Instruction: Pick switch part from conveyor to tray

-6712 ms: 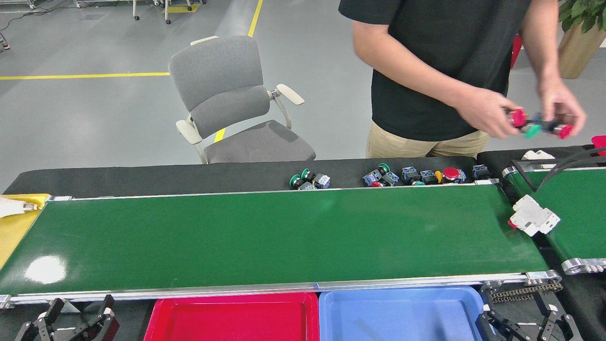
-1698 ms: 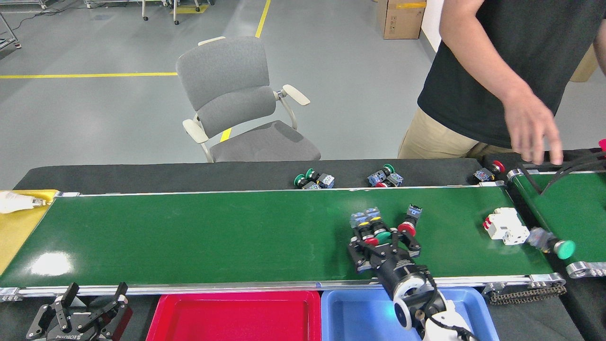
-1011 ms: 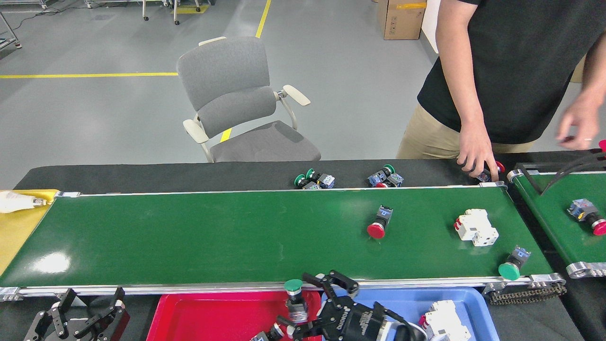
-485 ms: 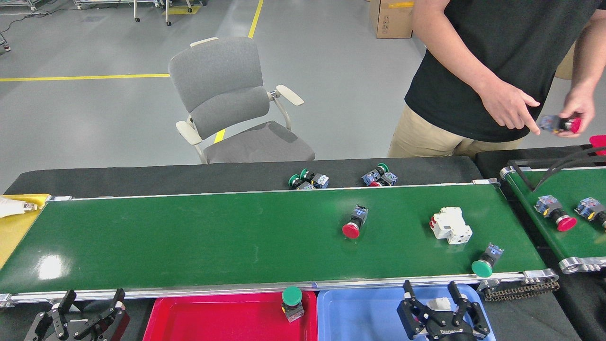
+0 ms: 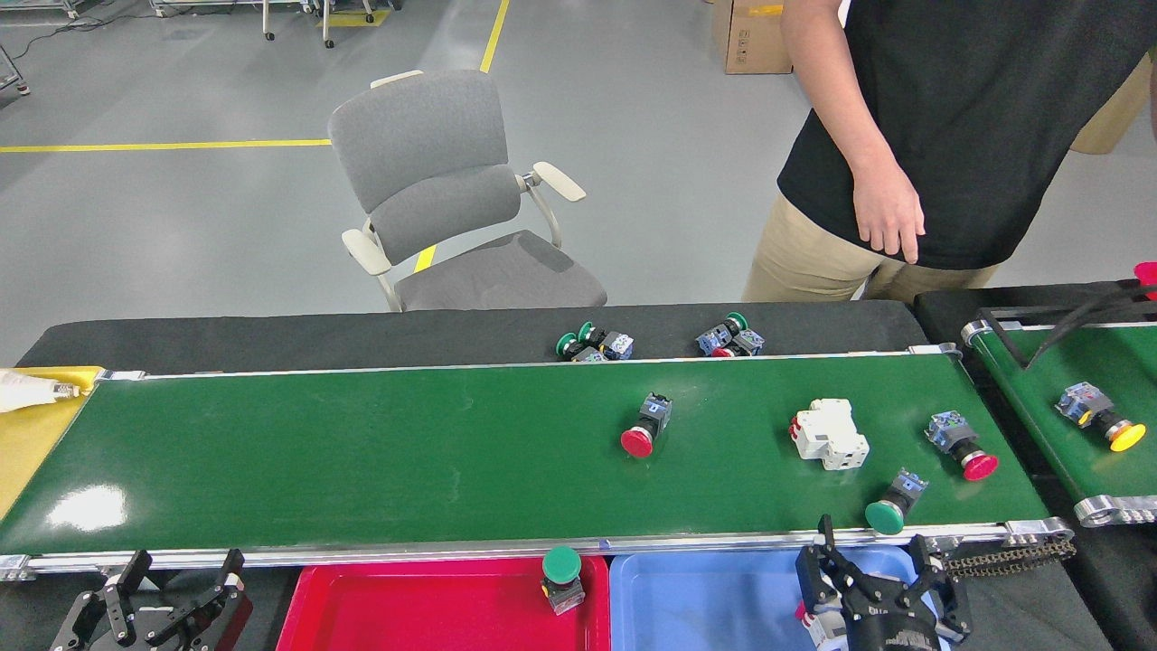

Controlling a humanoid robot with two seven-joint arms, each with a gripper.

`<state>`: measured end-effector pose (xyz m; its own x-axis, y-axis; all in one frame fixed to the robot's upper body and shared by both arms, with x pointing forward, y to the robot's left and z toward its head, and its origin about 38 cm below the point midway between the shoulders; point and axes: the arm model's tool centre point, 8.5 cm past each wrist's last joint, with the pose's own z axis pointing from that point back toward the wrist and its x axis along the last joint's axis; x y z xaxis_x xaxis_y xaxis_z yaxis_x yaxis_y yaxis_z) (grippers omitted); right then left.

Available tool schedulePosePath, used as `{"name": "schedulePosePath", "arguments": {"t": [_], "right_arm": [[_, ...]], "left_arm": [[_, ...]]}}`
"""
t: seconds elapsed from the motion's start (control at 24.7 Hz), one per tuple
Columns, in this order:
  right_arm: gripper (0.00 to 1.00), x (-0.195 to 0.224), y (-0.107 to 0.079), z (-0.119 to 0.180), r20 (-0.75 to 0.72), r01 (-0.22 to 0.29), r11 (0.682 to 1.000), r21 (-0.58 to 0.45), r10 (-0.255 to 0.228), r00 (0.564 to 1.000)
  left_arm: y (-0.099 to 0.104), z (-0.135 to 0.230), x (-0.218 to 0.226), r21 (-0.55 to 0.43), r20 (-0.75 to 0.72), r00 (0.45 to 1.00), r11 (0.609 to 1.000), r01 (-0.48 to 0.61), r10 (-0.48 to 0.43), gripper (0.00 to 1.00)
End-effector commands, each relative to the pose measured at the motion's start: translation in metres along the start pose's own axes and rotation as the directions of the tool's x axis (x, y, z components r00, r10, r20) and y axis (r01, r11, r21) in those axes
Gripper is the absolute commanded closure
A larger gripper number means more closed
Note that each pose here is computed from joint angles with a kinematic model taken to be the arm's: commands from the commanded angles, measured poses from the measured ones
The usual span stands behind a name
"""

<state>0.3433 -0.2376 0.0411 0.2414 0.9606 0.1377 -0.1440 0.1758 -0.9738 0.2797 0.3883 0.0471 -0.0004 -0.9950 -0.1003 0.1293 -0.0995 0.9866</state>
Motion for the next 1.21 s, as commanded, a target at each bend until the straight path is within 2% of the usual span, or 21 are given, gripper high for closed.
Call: {"name": "schedulePosePath", "arguments": {"t": [0.0, 0.12, 0.28, 0.36, 0.49, 0.61, 0.69, 0.73, 0.85, 0.89, 0.93, 0.97, 1.09, 1.17], "right_arm": [[0.11, 0.007, 0.000, -0.008, -0.004, -0.001, 1.000, 0.009, 0.001, 1.000], [0.55, 0.009, 0.004, -0.012, 0.008, -0.015, 0.999, 0.035, 0.015, 1.000], [0.82, 0.011, 0.005, -0.012, 0.024, -0.014, 0.999, 0.043, 0.013, 1.000], [0.89, 0.015, 0.005, -0.011, 0.061, -0.030, 0.999, 0.042, 0.028, 0.998], [0.92, 0.032, 0.005, -0.007, 0.161, -0.068, 0.997, 0.033, 0.062, 0.985], [0.92, 0.056, 0.001, 0.004, 0.354, -0.114, 0.994, 0.005, 0.104, 0.929], [0.92, 0.077, -0.004, 0.014, 0.556, -0.147, 0.988, -0.039, 0.144, 0.819], [0.92, 0.090, -0.006, 0.021, 0.666, -0.161, 0.985, -0.061, 0.160, 0.729], [0.86, 0.124, -0.011, 0.044, 0.880, -0.168, 0.977, -0.129, 0.191, 0.435], [0.81, 0.134, -0.009, 0.055, 0.915, -0.160, 0.978, -0.135, 0.185, 0.358], [0.55, 0.147, -0.005, 0.065, 0.940, -0.160, 0.978, -0.136, 0.178, 0.290], [0.02, 0.161, 0.001, 0.074, 0.954, -0.165, 0.978, -0.131, 0.170, 0.247], [0.00, 0.179, 0.009, 0.080, 0.970, -0.180, 0.976, -0.119, 0.153, 0.187], [0.00, 0.181, 0.008, 0.081, 0.971, -0.173, 0.978, -0.119, 0.151, 0.187]], "left_arm": [[0.007, -0.003, -0.002, 0.019, 0.003, 1.000, 1.000, 0.012, -0.012, 0.00], [0.006, -0.003, -0.002, 0.018, 0.003, 1.000, 1.000, 0.010, -0.010, 0.00], [0.007, -0.003, -0.001, 0.019, 0.005, 1.000, 1.000, 0.010, -0.010, 0.00], [0.007, -0.003, -0.001, 0.020, 0.005, 1.000, 1.000, 0.011, -0.011, 0.00], [0.009, -0.004, -0.002, 0.025, 0.004, 1.000, 1.000, 0.011, -0.011, 0.00], [0.010, -0.004, -0.002, 0.028, 0.005, 1.000, 1.000, 0.013, -0.013, 0.00], [0.010, -0.004, -0.002, 0.029, 0.003, 1.000, 1.000, 0.012, -0.012, 0.00], [0.011, -0.004, -0.003, 0.029, 0.002, 1.000, 1.000, 0.014, -0.014, 0.00], [0.014, -0.009, -0.001, 0.038, 0.011, 1.000, 0.999, 0.015, -0.015, 0.00], [0.016, -0.011, -0.001, 0.042, 0.016, 1.000, 0.999, 0.019, -0.019, 0.00], [0.017, -0.012, 0.001, 0.044, 0.026, 0.999, 0.999, 0.026, -0.027, 0.00], [0.019, -0.015, 0.006, 0.047, 0.052, 0.998, 0.998, 0.040, -0.042, 0.00], [0.034, -0.038, 0.033, 0.089, 0.123, 0.988, 0.993, 0.083, -0.094, 0.00], [0.038, -0.047, 0.054, 0.104, 0.182, 0.977, 0.990, 0.094, -0.112, 0.00]]}}
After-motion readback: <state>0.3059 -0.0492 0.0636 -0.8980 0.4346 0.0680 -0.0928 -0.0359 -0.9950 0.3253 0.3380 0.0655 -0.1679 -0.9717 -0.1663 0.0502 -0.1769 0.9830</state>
